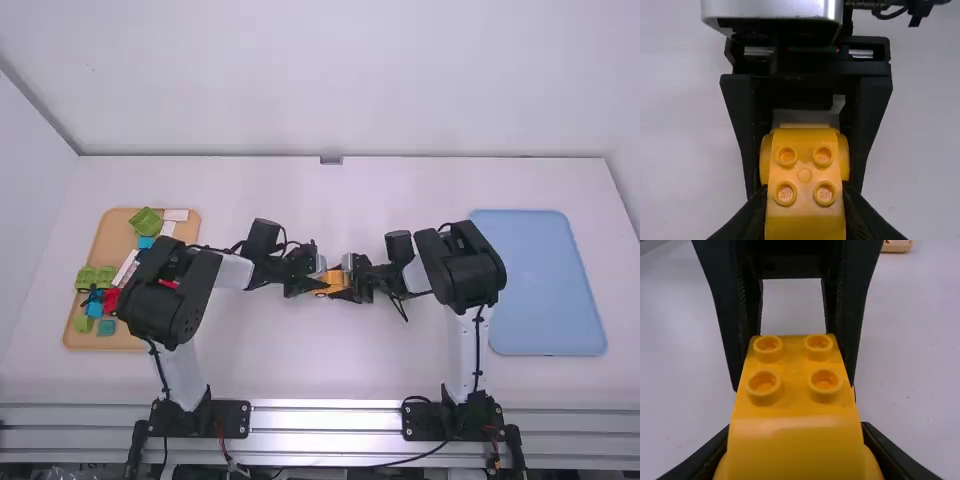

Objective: Assemble lego blocks to make yellow taxi

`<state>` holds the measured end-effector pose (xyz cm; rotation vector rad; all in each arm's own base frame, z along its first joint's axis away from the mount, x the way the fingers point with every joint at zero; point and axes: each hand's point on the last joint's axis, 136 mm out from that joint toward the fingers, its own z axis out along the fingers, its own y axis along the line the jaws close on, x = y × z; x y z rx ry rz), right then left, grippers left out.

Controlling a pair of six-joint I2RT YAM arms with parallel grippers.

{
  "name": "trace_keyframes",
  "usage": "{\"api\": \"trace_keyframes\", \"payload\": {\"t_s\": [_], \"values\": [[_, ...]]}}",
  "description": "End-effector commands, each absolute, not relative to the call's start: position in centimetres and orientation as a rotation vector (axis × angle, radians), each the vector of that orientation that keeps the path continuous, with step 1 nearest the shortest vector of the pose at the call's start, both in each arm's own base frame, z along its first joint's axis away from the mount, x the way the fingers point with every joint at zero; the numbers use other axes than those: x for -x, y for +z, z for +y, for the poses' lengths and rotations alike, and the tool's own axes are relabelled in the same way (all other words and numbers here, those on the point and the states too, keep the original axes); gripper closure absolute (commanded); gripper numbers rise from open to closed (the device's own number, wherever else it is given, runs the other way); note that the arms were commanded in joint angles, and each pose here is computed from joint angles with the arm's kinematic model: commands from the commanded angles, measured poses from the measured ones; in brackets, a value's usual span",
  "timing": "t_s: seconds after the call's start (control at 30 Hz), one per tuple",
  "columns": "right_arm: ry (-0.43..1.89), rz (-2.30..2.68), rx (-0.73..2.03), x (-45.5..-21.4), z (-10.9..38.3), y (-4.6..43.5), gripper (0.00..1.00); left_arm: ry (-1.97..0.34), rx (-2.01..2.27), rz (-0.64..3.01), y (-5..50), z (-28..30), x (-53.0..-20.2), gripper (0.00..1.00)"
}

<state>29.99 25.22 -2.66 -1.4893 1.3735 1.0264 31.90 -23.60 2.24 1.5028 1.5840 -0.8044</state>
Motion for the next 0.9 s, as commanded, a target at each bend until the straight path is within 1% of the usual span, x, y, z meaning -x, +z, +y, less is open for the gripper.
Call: {"api": "trace_keyframes", "payload": {"t_s": [0.0,0.1,0.13,0.17,0.23,0.27,0.3,0.33,0.37,0.53,0.63,0.67,0.73,0.8,0.83,0.87], "values": [[1.034,1.341,1.536,-29.0,26.2,-3.2,0.63,-0.901,-1.491,1.497,3.0,-23.8,-31.0,0.61],[1.033,1.342,1.536,-29.0,26.2,-3.2,0.63,-0.943,-1.454,1.434,4.3,-23.2,-31.3,0.51],[1.033,1.341,1.536,-29.0,26.2,-3.2,0.63,-0.950,-1.446,1.423,4.5,-23.0,-31.4,0.50],[1.033,1.341,1.536,-29.0,26.2,-3.2,0.63,-0.958,-1.431,1.407,4.9,-22.6,-31.6,0.45],[1.033,1.341,1.536,-29.0,26.2,-3.2,0.63,-0.964,-1.410,1.387,5.4,-22.0,-31.9,0.30],[1.033,1.341,1.536,-29.0,26.2,-3.2,0.63,-0.965,-1.401,1.379,5.6,-21.7,-32.1,0.26],[1.031,1.346,1.530,-29.1,26.1,-3.2,0.62,-0.971,-1.381,1.361,6.2,-21.1,-32.3,0.20],[1.029,1.350,1.526,-29.3,25.9,-3.2,0.60,-0.976,-1.369,1.352,6.5,-20.7,-32.4,0.17],[1.025,1.354,1.520,-29.4,25.7,-3.2,0.60,-0.983,-1.344,1.333,7.3,-19.9,-32.6,0.01],[1.018,1.427,1.442,-31.0,24.3,-2.3,0.61,-0.958,-1.236,1.288,10.1,-15.4,-33.6,0.01],[1.004,1.520,1.320,-33.4,21.9,-0.3,0.67,-0.947,-1.146,1.326,11.1,-12.4,-34.2,0.01],[0.994,1.532,1.309,-33.7,21.6,-0.1,0.67,-0.947,-1.137,1.332,11.1,-12.2,-34.3,0.01],[0.893,1.633,1.236,-35.7,18.9,0.8,0.69,-0.935,-1.094,1.366,10.9,-10.9,-34.5,0.01],[0.776,1.735,1.185,-37.2,16.4,1.1,0.69,-0.918,-1.074,1.395,10.5,-10.2,-34.6,0.01],[0.659,1.833,1.131,-38.4,13.8,1.4,0.68,-0.897,-1.063,1.423,10.0,-9.9,-34.7,0.01],[0.584,1.886,1.099,-39.0,12.1,1.8,0.69,-0.884,-1.058,1.440,9.7,-9.7,-34.8,0.01]]}}
